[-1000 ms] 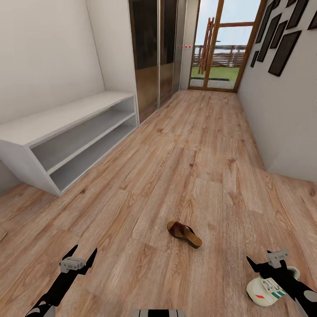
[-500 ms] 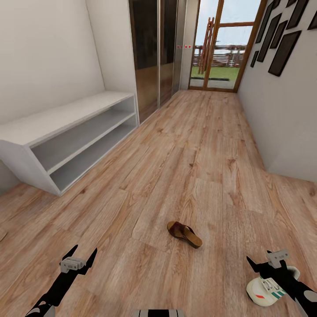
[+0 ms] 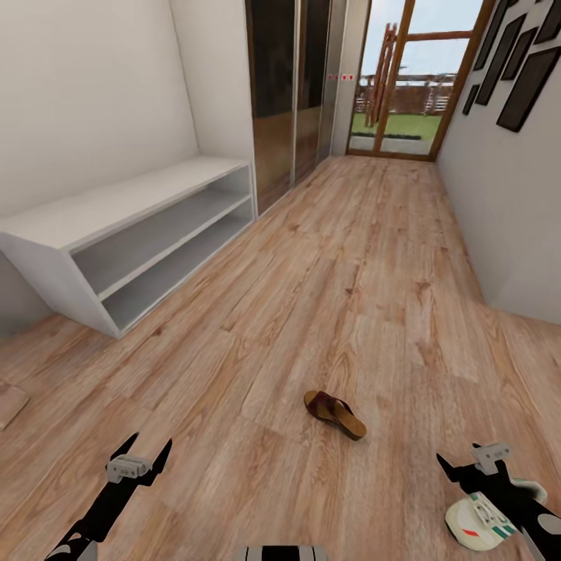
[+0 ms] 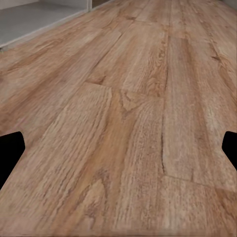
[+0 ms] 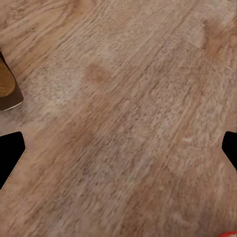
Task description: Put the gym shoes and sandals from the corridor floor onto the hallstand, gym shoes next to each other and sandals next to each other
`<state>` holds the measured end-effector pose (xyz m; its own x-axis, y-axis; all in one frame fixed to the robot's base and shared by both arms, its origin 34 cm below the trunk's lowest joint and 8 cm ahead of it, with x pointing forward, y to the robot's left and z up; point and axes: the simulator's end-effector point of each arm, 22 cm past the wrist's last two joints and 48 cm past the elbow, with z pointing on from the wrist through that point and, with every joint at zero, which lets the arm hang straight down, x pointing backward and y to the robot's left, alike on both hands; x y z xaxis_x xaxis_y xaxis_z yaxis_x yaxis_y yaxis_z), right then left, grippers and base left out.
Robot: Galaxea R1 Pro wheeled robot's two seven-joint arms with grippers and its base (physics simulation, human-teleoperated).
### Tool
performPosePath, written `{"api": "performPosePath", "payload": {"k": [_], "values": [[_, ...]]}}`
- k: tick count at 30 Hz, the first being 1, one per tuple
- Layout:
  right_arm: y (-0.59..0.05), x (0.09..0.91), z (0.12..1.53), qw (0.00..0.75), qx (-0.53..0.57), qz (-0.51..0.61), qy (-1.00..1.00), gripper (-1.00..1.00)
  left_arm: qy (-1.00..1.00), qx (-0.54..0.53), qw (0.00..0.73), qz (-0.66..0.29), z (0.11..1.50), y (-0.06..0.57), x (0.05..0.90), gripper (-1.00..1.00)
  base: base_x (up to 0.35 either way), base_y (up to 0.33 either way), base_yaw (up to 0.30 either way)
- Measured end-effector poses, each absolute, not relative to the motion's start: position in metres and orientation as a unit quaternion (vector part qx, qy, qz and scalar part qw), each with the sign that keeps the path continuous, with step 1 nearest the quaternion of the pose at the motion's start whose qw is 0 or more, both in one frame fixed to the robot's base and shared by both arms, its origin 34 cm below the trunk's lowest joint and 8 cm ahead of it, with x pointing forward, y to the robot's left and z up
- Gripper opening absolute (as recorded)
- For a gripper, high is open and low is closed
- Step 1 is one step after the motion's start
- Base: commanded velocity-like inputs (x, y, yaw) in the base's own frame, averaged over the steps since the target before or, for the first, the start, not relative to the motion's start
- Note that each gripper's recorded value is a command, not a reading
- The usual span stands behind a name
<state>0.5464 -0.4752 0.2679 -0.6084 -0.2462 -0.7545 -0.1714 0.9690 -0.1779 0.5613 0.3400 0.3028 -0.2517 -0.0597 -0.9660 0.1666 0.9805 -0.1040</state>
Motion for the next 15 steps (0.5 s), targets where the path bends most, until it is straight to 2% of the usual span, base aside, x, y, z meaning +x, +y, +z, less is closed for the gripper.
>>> {"api": "performPosePath", "payload": {"k": [7,15], "values": [[-0.4754,0.5447,0.2647,0.424,-0.116,-0.044,0.897,1.00,0.788,0.034,0.608,-0.093,0.2994,0.3400,0.5598,1.00,0.000,0.000,0.127],[-0.4754,0.5438,0.2631,0.422,-0.116,-0.043,0.898,1.00,0.789,0.033,0.607,-0.093,0.2978,0.3401,0.5591,1.00,0.000,0.000,0.046]]}}
